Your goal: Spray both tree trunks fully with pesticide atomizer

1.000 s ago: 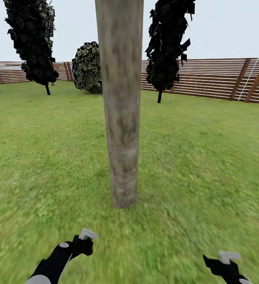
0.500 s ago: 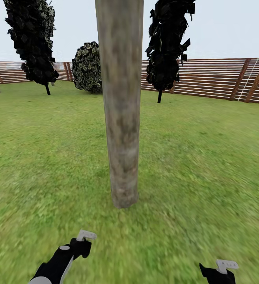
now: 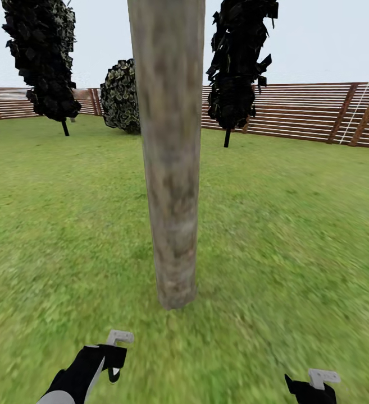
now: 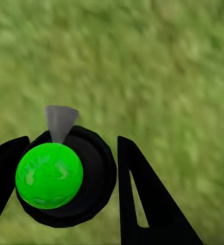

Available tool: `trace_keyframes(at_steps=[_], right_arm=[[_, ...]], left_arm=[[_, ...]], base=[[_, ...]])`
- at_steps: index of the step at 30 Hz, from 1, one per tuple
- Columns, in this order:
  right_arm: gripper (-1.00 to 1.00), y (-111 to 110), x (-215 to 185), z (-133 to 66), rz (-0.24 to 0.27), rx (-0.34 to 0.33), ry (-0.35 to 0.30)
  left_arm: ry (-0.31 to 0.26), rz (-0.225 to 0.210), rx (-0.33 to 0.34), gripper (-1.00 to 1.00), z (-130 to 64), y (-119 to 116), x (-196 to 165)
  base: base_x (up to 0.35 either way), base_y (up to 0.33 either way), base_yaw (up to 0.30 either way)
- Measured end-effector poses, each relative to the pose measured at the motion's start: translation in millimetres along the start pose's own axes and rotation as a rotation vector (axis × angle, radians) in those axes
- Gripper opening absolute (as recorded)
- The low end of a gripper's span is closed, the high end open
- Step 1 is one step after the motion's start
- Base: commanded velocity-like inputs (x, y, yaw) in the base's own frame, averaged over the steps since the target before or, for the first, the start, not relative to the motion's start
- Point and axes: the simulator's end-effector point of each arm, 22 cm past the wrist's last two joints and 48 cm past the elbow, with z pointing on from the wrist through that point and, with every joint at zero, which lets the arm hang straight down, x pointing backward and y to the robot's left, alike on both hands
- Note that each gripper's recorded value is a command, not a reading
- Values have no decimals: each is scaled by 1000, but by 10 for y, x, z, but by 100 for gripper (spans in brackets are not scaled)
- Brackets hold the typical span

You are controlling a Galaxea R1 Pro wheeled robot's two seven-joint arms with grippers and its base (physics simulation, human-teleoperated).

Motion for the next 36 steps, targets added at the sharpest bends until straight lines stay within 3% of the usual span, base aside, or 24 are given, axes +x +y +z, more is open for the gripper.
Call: trace_keyframes(at_steps=[7, 14, 28, 36], right_arm=[[100, 26, 5, 2, 1, -4, 1], [100, 18, 7, 1, 1, -2, 1], [100, 20, 79, 14, -1, -2, 16], [100, 19, 97, 20, -2, -2, 20]], left_arm=[[17, -7, -22, -100, 1, 40, 32], [63, -13, -26, -100, -5, 44, 130], [79, -6, -26, -100, 34, 42, 191], [32, -7, -22, -100, 18, -20, -57]], base=[[285, 0, -278], [41, 0, -262], [42, -19, -11], [115, -52, 0]])
